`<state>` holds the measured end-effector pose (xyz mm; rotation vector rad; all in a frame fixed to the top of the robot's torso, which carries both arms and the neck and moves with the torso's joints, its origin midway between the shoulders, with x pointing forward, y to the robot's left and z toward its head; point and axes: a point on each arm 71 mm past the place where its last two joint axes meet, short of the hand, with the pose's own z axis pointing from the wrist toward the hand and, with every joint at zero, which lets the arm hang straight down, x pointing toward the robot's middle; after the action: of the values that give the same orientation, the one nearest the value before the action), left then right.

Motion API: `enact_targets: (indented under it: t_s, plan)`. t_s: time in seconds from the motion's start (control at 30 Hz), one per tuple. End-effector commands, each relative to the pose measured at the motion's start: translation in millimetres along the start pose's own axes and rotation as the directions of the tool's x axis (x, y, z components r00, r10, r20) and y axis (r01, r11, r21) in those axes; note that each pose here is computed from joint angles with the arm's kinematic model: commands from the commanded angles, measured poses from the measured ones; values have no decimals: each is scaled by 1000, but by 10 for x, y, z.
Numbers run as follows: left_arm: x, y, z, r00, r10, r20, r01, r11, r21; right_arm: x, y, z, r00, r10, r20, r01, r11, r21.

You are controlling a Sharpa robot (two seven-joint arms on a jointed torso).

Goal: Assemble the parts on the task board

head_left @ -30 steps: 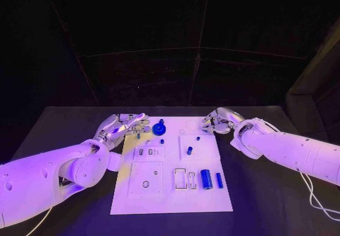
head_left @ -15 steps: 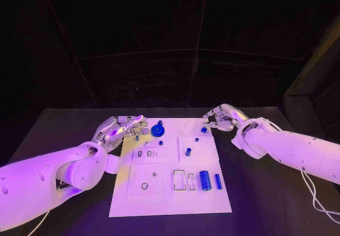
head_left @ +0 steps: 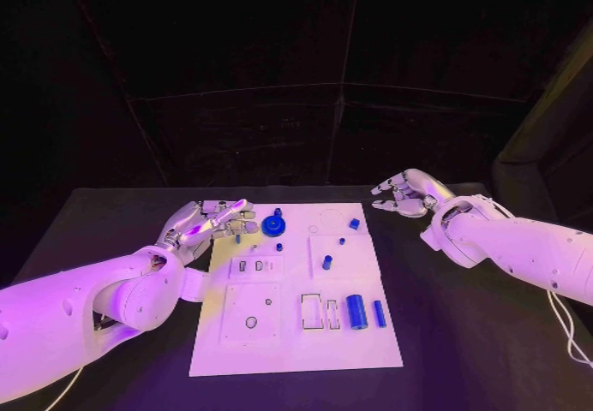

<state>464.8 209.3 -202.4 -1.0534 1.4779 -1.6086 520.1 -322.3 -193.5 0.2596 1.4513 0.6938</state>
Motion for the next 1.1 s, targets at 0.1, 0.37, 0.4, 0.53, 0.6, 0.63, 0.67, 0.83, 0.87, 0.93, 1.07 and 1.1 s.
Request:
enact_targets:
  t_s: [0.1, 0.37, 0.4, 0.53, 0.6, 0.63, 0.67, 0.83, 0.87, 0.93, 1.07, 1.1]
  plan:
    - [14, -15, 1, 1000, -5, -12, 5, 1000, 10, 51, 30, -1, 993, -56, -104, 53, 998, -23]
    - [19, -14, 5, 1000, -5, -12, 5, 1000, 10, 137, 119, 9, 965, -203, -163, 189, 977, -98]
    - [19, -14, 5, 1000, -5, -12, 5, 1000, 10, 145, 128, 12, 962, -217, -165, 202, 974, -105]
    - [22, -14, 6, 1000, -5, -13, 6, 1000, 10, 183, 177, 20, 948, -270, -170, 249, 959, -134]
    - [21, -14, 5, 1000, -5, -13, 6, 1000, 10, 200, 198, 22, 942, -287, -173, 264, 954, -145]
    - [21, -14, 5, 1000, -5, -13, 6, 1000, 10, 214, 216, 25, 937, -301, -175, 276, 949, -155]
    - [20, -14, 5, 1000, -5, -13, 6, 1000, 10, 223, 227, 28, 934, -310, -175, 284, 946, -159]
    - [23, -14, 4, 1000, -6, -14, 6, 1000, 10, 244, 261, 49, 929, -335, -157, 311, 937, -162]
    - [23, -14, 4, 1000, -6, -14, 6, 1000, 10, 249, 266, 54, 928, -338, -154, 314, 936, -161]
    - [24, -14, 5, 1000, -6, -14, 6, 1000, 10, 263, 283, 67, 927, -343, -149, 320, 934, -161]
    - [22, -13, 5, 1000, -6, -13, 6, 1000, 9, 293, 318, 90, 926, -349, -143, 325, 931, -166]
    - [21, -13, 5, 1000, -6, -13, 6, 1000, 9, 305, 329, 100, 925, -351, -143, 327, 930, -168]
